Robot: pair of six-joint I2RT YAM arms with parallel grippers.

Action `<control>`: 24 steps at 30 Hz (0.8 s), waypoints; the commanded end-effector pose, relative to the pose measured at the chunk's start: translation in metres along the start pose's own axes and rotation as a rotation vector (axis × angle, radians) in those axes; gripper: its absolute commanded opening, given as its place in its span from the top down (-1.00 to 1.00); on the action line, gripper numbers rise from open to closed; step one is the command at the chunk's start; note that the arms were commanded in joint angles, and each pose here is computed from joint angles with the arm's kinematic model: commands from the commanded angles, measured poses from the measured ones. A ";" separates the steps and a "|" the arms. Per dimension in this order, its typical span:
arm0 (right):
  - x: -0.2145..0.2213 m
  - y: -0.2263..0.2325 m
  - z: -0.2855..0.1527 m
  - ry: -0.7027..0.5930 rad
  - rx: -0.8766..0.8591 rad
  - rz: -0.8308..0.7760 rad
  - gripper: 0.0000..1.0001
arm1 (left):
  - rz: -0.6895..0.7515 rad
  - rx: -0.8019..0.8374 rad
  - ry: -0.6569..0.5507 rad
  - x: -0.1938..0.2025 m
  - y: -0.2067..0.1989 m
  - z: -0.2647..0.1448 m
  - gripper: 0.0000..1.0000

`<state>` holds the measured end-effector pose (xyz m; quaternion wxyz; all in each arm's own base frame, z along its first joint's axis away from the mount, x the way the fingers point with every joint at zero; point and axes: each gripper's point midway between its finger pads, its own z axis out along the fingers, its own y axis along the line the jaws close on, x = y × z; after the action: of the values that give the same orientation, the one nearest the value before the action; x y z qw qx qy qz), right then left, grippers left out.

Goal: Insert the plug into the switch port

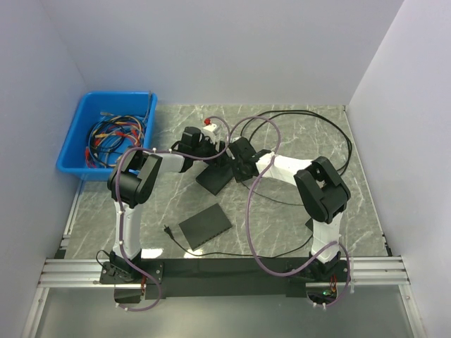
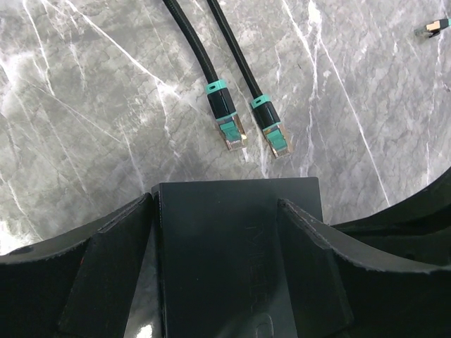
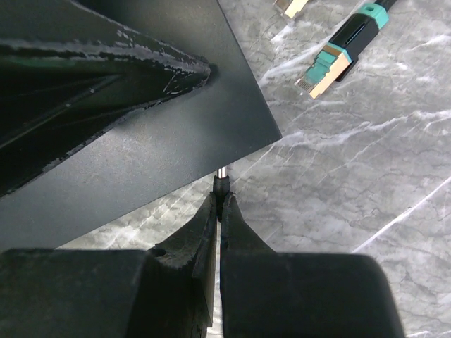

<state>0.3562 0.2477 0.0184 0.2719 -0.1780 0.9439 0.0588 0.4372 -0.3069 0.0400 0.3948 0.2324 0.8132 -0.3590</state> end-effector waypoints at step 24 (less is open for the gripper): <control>0.017 -0.037 -0.064 -0.074 0.137 0.144 1.00 | 0.098 0.238 0.220 0.026 -0.045 0.023 -0.49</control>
<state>0.3306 0.2081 0.0454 0.2942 -0.1246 0.9473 0.0243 0.4386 -0.3341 0.0404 0.3512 0.3133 0.7997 -0.3728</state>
